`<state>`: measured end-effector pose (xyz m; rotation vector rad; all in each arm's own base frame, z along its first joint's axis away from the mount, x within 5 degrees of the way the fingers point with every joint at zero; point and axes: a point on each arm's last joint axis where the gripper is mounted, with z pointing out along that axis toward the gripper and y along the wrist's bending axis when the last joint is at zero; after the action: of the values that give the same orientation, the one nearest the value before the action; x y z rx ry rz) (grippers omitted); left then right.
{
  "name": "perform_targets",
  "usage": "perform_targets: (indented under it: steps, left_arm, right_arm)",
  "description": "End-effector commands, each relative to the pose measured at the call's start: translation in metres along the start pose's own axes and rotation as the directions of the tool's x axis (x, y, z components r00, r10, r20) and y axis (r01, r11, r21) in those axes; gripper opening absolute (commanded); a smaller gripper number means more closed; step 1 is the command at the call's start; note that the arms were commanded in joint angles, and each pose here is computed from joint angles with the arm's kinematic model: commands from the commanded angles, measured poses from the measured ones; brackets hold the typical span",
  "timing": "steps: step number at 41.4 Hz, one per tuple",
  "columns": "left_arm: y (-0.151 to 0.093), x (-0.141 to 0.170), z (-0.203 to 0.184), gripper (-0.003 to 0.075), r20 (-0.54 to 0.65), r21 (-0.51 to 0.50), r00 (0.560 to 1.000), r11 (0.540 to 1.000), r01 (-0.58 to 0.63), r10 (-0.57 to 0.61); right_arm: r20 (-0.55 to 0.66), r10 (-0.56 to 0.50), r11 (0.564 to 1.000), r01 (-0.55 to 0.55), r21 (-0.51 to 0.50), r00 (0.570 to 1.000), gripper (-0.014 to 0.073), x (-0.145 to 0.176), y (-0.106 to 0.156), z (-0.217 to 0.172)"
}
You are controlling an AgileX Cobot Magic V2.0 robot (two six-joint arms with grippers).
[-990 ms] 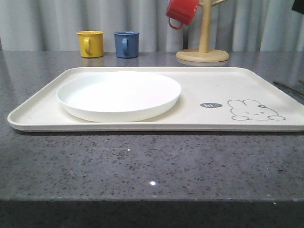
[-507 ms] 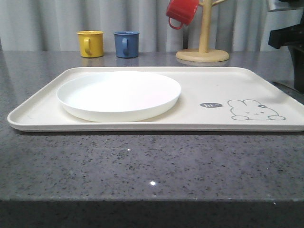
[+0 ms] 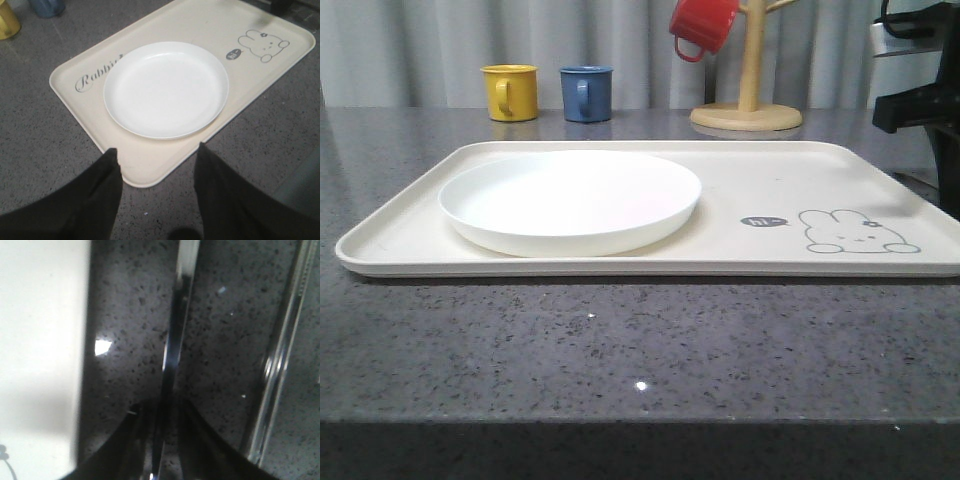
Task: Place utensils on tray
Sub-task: 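Grasp the silver fork with the right gripper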
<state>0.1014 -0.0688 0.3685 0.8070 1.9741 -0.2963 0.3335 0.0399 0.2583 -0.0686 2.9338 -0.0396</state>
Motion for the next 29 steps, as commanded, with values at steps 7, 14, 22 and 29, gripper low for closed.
perform_targets:
  steps: [7, 14, 22, 29]
  left_arm:
    - [0.002, -0.013, -0.005, 0.0302, 0.094, -0.014, 0.996, 1.0, 0.012, -0.011]
    - [0.002, -0.013, -0.005, 0.0302, 0.094, -0.014, 0.996, 1.0, 0.012, -0.011]
    - [0.002, -0.013, -0.005, 0.0302, 0.094, -0.014, 0.996, 1.0, 0.012, -0.011]
    - [0.002, -0.013, -0.005, 0.0302, 0.094, -0.014, 0.996, 1.0, 0.012, -0.011]
  right_arm:
    - [0.073, 0.004, 1.0, -0.004, 0.002, 0.997, 0.0005, -0.003, -0.003, -0.024]
    - [0.055, 0.006, 1.0, -0.006, 0.005, 0.998, 0.0005, -0.003, -0.003, -0.04]
    - [0.088, 0.027, 0.998, -0.022, -0.051, 0.996, 0.0005, -0.001, 0.001, -0.075]
    - [0.138, -0.001, 0.988, 0.022, -0.151, 0.99, 0.0005, 0.004, 0.026, -0.093]
